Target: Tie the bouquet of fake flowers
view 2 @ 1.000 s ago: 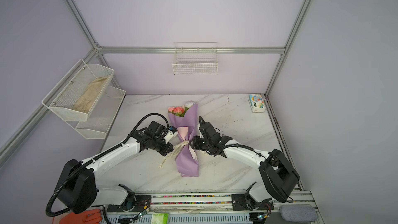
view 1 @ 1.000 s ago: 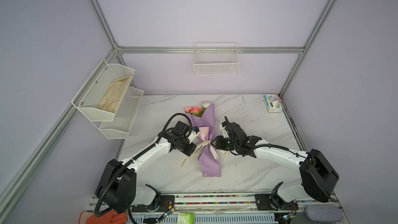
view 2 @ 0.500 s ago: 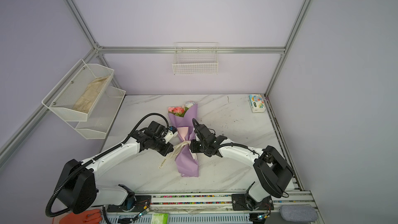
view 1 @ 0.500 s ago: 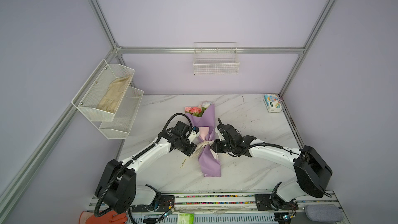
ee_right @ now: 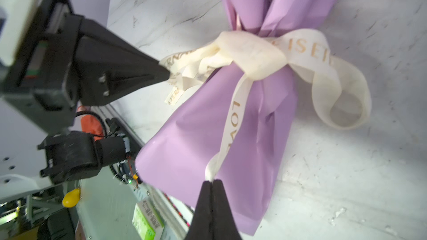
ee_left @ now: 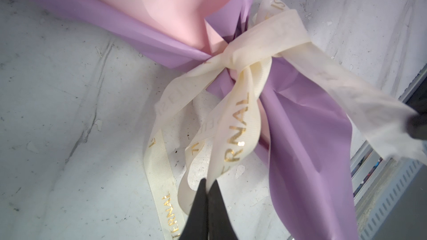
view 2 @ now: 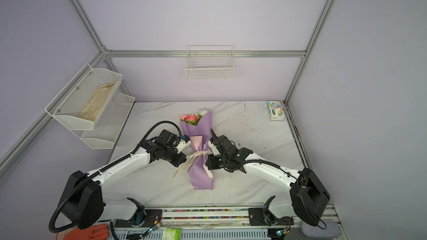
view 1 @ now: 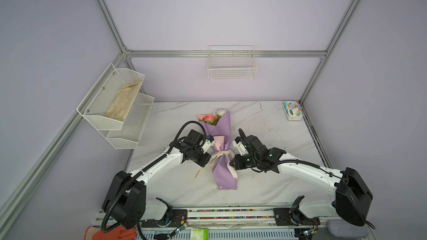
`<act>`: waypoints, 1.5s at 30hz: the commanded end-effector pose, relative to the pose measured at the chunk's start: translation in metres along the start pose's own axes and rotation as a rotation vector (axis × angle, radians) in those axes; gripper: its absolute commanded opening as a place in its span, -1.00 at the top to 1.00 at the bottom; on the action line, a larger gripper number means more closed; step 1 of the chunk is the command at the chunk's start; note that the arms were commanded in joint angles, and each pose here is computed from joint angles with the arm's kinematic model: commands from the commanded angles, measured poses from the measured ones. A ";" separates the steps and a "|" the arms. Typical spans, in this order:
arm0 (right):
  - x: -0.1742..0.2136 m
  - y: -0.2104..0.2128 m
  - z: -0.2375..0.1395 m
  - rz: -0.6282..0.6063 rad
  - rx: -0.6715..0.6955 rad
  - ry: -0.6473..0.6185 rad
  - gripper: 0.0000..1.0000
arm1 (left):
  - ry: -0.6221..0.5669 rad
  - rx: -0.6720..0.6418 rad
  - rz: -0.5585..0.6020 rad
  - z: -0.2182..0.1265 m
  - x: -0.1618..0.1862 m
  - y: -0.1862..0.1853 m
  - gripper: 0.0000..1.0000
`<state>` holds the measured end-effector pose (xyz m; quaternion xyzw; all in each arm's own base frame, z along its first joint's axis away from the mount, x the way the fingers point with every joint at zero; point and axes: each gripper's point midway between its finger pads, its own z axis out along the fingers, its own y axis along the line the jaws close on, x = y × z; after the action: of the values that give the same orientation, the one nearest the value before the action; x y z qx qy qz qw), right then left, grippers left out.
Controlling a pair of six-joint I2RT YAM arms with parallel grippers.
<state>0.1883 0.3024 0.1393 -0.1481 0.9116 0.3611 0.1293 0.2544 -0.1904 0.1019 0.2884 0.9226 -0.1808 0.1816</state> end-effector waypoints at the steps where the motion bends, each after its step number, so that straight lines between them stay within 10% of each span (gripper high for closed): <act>1: 0.044 -0.003 -0.002 0.005 -0.021 0.163 1.00 | -0.103 0.008 0.025 -0.020 -0.031 -0.005 1.00; 9: 0.082 0.018 0.007 -0.054 -0.106 0.303 1.00 | -0.101 0.011 0.025 -0.019 -0.032 -0.005 1.00; 15: 0.031 0.022 -0.017 -0.113 0.010 0.103 0.30 | -0.105 0.007 0.027 -0.022 -0.033 -0.005 1.00; 22: -0.059 -0.070 -0.047 0.287 0.082 -0.161 0.15 | -0.102 0.009 0.027 -0.021 -0.032 -0.006 1.00; 29: -0.094 -0.058 -0.016 0.621 -0.258 -0.297 0.06 | -0.099 0.013 0.027 -0.022 -0.031 -0.006 1.00; 34: -0.102 -0.085 -0.002 0.397 0.061 -0.259 0.04 | -0.097 0.013 0.029 -0.021 -0.032 -0.006 1.00; 45: -0.090 -0.096 0.029 0.080 0.132 -0.031 0.02 | -0.091 0.016 0.036 -0.021 -0.033 -0.007 1.00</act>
<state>0.3241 0.2736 0.0993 -0.0315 0.9287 0.3328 0.1603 0.2537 -0.1900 0.1016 0.2891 0.9228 -0.1802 0.1800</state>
